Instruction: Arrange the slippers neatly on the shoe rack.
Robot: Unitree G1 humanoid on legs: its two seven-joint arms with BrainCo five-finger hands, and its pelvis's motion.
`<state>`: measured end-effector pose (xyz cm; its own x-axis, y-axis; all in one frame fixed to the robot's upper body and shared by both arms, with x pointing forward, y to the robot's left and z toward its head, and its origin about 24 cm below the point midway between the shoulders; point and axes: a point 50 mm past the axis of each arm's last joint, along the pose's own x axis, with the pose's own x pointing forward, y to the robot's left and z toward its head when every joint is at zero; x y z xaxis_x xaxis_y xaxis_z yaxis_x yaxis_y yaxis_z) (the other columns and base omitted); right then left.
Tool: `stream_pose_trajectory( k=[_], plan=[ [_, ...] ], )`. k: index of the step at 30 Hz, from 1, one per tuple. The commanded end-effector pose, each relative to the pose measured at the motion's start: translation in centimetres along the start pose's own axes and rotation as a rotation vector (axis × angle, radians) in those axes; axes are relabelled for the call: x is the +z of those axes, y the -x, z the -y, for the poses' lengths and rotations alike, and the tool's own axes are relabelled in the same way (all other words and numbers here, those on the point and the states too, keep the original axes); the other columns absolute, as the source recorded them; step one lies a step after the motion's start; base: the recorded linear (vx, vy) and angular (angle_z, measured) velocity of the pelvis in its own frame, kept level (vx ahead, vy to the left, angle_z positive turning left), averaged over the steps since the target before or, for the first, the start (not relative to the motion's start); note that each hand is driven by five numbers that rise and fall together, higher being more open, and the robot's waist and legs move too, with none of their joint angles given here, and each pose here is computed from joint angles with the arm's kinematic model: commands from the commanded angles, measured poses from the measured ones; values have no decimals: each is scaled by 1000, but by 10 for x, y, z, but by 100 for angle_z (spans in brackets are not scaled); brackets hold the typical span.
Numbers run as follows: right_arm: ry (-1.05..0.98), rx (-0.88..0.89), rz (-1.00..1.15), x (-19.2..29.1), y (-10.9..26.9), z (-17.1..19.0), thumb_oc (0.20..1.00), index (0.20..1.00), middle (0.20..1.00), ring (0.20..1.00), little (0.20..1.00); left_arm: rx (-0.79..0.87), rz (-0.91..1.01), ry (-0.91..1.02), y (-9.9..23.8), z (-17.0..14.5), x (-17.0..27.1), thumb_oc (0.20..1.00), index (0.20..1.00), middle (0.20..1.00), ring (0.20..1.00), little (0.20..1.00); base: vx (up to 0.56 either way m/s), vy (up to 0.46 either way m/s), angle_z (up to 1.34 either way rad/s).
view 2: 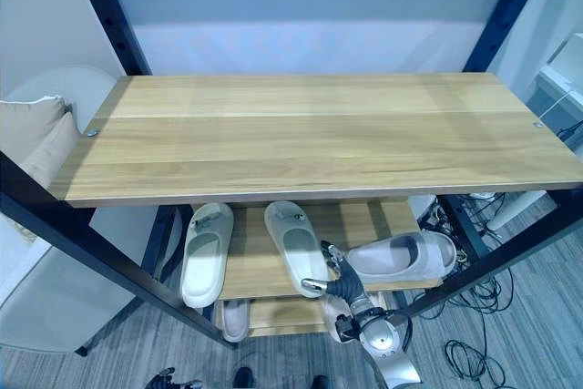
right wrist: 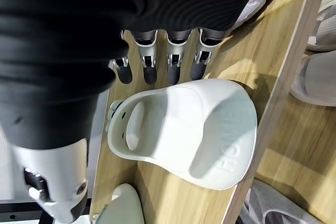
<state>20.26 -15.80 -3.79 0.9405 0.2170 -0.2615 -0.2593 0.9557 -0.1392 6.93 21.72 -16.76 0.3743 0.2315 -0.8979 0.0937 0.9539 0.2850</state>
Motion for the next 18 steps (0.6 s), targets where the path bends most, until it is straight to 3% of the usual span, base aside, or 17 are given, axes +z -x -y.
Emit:
stream_pose_trajectory(
  k=[1, 18],
  plan=[
    [-18, 93, 130, 27, -5, -18, 1000, 1000, 1000, 1000, 1000, -36, 30, 11, -3, 20, 20, 1000, 1000, 1000, 1000, 1000, 0, 0, 0],
    [6, 211, 226, 55, -19, -38, 1000, 1000, 1000, 1000, 1000, -33, 51, -17, -4, 20, 28, 1000, 1000, 1000, 1000, 1000, 0, 0, 0]
  ],
)
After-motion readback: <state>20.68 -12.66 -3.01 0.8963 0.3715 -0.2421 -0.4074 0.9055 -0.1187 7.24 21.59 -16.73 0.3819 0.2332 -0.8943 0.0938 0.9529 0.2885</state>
